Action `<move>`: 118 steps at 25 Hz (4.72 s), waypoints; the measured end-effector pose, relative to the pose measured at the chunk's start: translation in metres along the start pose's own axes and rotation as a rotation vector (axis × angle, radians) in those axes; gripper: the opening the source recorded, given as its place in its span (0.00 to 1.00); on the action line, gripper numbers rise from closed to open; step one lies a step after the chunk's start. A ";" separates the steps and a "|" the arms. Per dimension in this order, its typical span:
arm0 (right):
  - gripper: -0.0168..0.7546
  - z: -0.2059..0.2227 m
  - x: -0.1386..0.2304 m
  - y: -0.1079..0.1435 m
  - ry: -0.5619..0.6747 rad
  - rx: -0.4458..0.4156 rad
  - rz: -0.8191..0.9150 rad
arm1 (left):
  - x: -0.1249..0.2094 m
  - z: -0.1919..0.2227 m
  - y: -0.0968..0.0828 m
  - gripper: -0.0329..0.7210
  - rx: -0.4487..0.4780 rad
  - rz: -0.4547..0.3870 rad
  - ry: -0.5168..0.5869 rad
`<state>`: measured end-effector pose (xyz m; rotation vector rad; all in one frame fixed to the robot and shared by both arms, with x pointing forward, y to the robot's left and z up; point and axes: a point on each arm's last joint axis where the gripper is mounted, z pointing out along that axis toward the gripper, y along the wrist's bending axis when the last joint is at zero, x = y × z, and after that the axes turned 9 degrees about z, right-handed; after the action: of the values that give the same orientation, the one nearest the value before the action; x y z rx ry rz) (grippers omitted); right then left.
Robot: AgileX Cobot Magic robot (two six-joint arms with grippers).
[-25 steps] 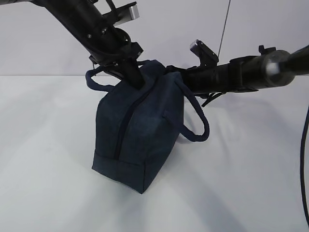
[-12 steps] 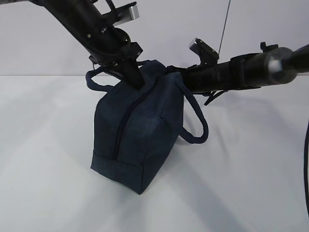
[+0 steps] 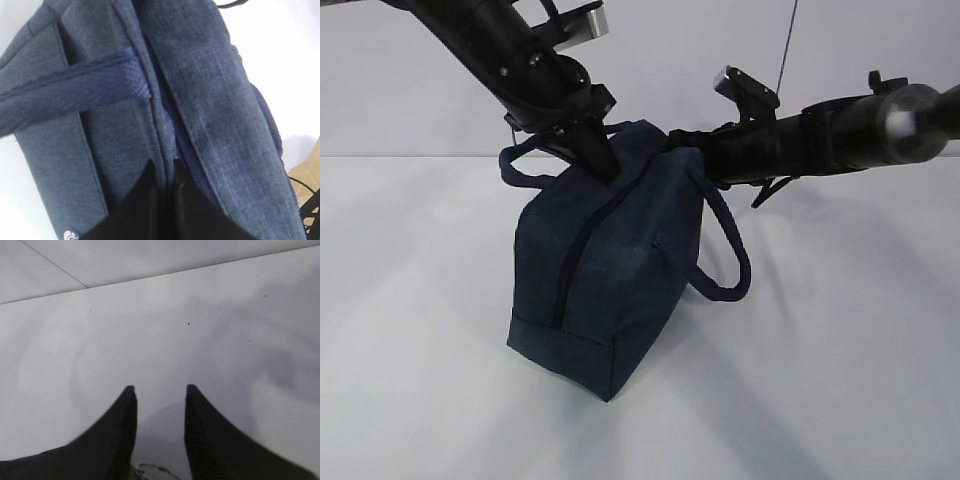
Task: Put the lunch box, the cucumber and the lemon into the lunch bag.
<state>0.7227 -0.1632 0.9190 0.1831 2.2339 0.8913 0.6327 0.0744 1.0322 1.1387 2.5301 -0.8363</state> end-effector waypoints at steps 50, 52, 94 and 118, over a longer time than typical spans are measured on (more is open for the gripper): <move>0.70 -0.228 -0.035 0.090 0.524 0.367 -0.557 | 0.009 -0.007 0.013 0.18 -0.217 -0.214 0.083; 0.70 -0.233 -0.035 0.089 0.529 0.418 -0.544 | 0.009 -0.010 0.013 0.26 -0.229 -0.211 0.082; 0.70 -0.441 0.042 0.155 0.064 0.433 -0.509 | 0.161 -0.192 -0.147 0.42 -0.482 -0.073 -0.159; 0.70 -0.519 0.228 0.091 -0.226 0.315 -0.558 | 0.339 -0.209 -0.222 0.36 -0.571 0.074 -0.485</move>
<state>0.1978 -0.2950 1.1116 -0.1837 2.0391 0.2079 0.2435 0.2859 1.1430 0.7271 2.0962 -0.2802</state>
